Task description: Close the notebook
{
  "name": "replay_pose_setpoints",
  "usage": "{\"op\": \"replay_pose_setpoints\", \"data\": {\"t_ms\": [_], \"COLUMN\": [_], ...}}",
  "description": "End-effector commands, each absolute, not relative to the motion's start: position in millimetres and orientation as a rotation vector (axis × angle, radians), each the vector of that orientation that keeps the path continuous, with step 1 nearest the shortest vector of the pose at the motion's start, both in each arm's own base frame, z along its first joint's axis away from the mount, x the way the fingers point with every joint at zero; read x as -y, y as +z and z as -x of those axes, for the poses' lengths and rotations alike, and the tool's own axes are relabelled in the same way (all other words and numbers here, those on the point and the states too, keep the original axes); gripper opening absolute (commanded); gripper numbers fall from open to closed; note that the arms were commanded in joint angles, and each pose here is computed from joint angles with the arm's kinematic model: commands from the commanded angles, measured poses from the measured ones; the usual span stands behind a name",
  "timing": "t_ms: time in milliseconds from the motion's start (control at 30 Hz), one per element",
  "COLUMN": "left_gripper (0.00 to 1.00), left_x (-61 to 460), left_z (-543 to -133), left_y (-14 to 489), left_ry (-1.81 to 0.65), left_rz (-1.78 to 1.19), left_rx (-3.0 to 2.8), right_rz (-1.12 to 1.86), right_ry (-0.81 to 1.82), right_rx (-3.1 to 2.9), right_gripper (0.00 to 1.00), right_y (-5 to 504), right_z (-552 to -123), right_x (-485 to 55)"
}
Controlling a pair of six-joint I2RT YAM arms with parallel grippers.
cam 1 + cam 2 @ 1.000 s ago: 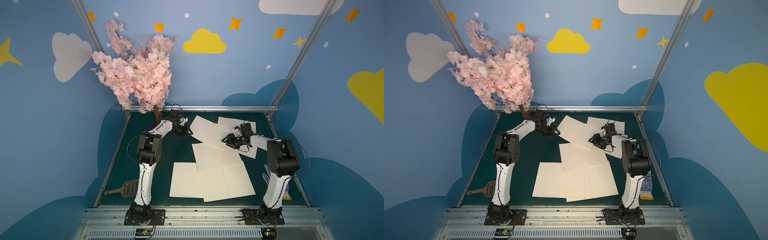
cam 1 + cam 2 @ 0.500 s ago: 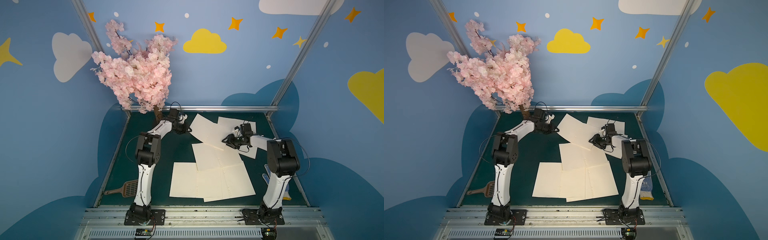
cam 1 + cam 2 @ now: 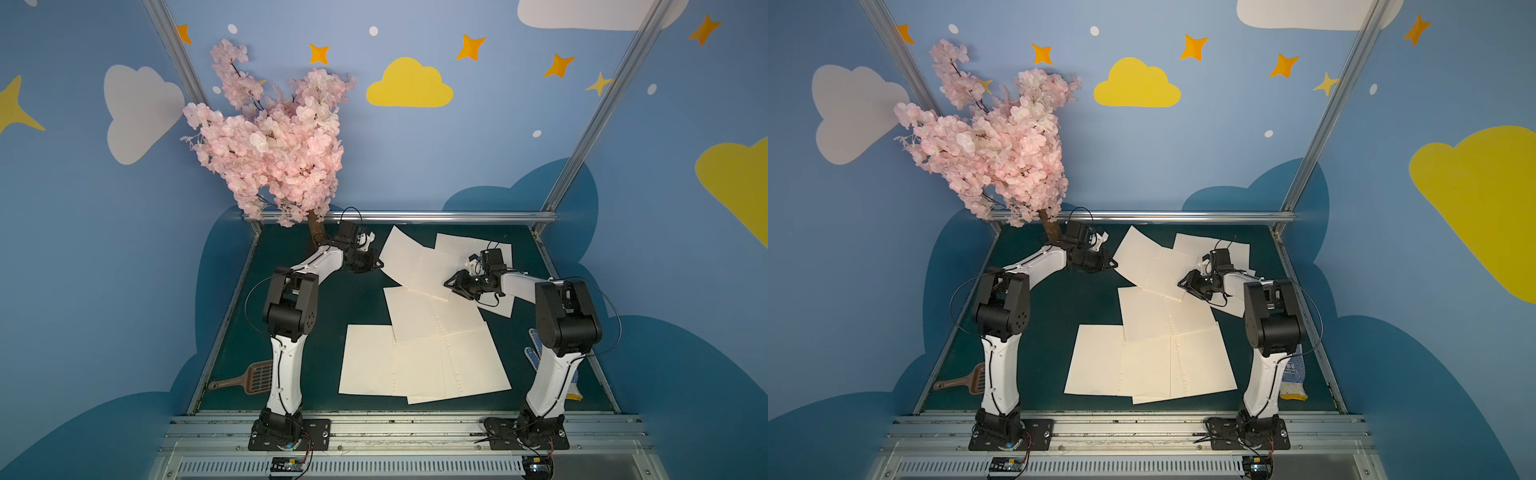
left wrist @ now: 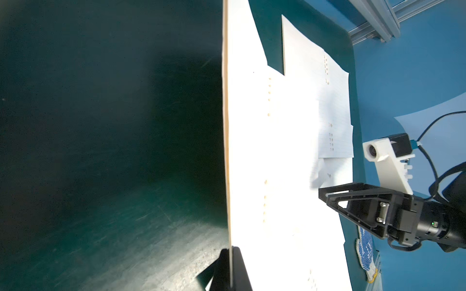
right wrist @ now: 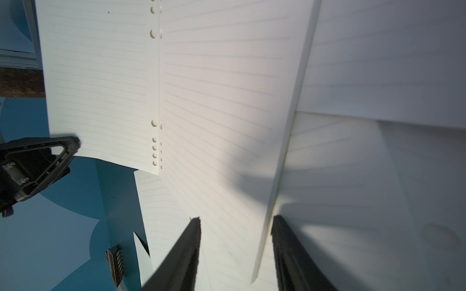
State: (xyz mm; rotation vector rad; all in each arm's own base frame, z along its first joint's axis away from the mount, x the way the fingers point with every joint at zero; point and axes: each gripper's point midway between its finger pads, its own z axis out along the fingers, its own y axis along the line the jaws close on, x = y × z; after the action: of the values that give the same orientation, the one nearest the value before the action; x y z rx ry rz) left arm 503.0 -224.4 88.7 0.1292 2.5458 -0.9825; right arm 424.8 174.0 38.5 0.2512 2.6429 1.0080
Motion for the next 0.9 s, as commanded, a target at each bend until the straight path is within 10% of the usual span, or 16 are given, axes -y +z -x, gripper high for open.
{"op": "replay_pose_setpoints", "data": {"t_ms": [0, 867], "left_gripper": [0.03, 0.11], "left_x": [227.9, 240.6], "left_z": [-498.6, -411.3], "left_y": [110.5, 136.0], "left_ry": [-0.986, -0.83], "left_rz": [-0.15, -0.286], "left_rx": [-2.503, -2.526], "right_rz": [-0.254, -0.244], "right_ry": [0.976, 0.975], "right_rx": [-2.687, -2.669], "right_gripper": [0.48, 0.53], "right_y": [39.7, 52.9], "right_z": [-408.1, -396.2], "right_x": [-171.1, -168.9]}}
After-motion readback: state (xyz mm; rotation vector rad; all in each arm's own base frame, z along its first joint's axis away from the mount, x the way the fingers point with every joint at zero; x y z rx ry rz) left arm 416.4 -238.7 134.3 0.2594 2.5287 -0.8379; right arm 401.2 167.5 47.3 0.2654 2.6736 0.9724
